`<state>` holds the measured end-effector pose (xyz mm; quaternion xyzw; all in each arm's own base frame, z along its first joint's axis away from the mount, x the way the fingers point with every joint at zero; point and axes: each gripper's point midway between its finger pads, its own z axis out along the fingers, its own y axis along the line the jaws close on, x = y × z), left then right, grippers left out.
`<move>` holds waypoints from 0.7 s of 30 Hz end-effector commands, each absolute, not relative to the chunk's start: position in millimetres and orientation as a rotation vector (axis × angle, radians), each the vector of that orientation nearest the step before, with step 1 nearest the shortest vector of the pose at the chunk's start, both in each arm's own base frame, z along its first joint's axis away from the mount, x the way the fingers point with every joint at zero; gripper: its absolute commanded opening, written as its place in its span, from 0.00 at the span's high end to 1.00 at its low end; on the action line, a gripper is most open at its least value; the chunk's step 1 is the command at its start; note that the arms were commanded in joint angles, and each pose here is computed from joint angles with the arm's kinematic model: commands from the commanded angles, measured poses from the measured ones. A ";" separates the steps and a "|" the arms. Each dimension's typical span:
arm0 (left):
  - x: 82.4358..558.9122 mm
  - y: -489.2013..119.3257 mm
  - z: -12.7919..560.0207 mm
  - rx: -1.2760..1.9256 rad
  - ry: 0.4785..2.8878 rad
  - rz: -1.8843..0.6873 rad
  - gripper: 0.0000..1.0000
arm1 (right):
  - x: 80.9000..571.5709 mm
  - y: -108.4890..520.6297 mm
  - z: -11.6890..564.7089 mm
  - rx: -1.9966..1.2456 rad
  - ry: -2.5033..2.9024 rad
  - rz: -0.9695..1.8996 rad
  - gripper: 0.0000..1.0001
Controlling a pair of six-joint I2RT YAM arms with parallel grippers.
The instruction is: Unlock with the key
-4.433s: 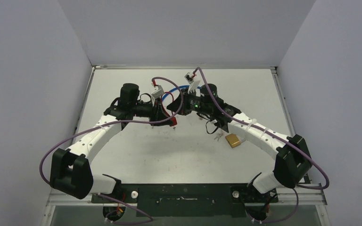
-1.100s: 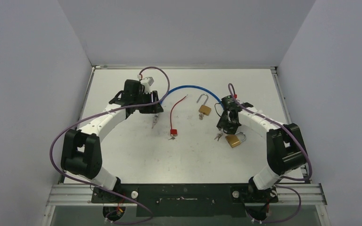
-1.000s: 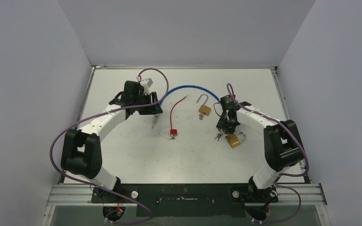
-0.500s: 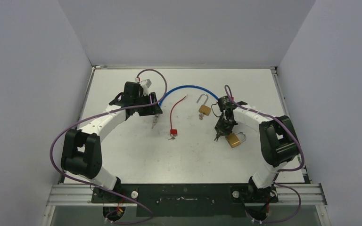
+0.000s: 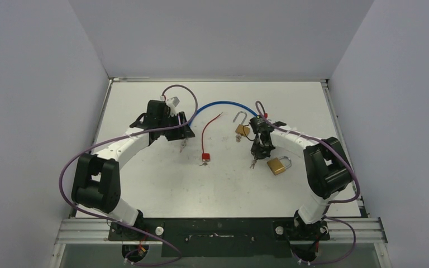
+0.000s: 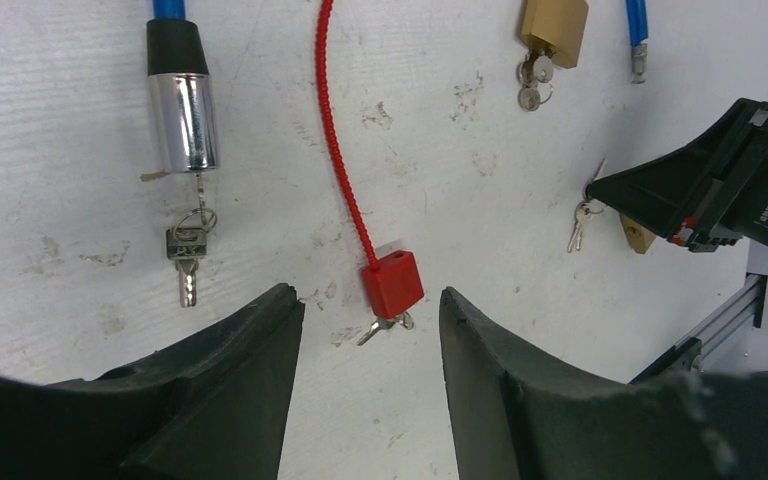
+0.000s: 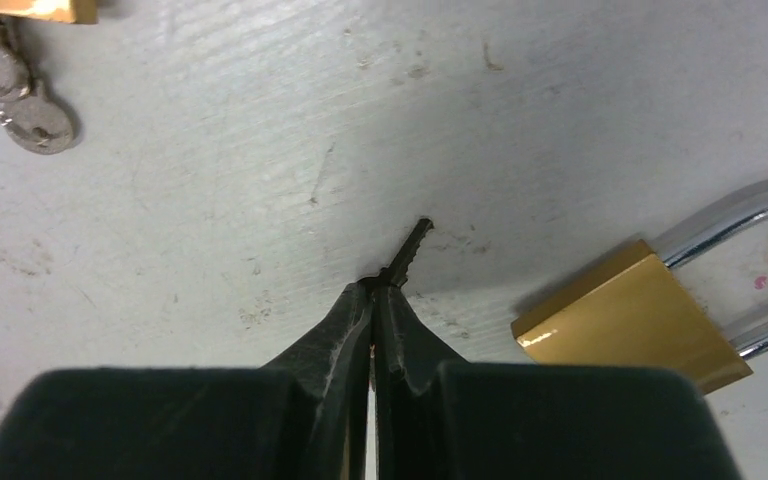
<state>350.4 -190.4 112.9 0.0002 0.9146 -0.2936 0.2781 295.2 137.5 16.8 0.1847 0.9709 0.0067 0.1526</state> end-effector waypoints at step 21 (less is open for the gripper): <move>294.8 -298.6 294.9 0.322 1.581 -1.640 0.40 | 300.0 260.1 242.2 -0.365 1.979 0.981 1.00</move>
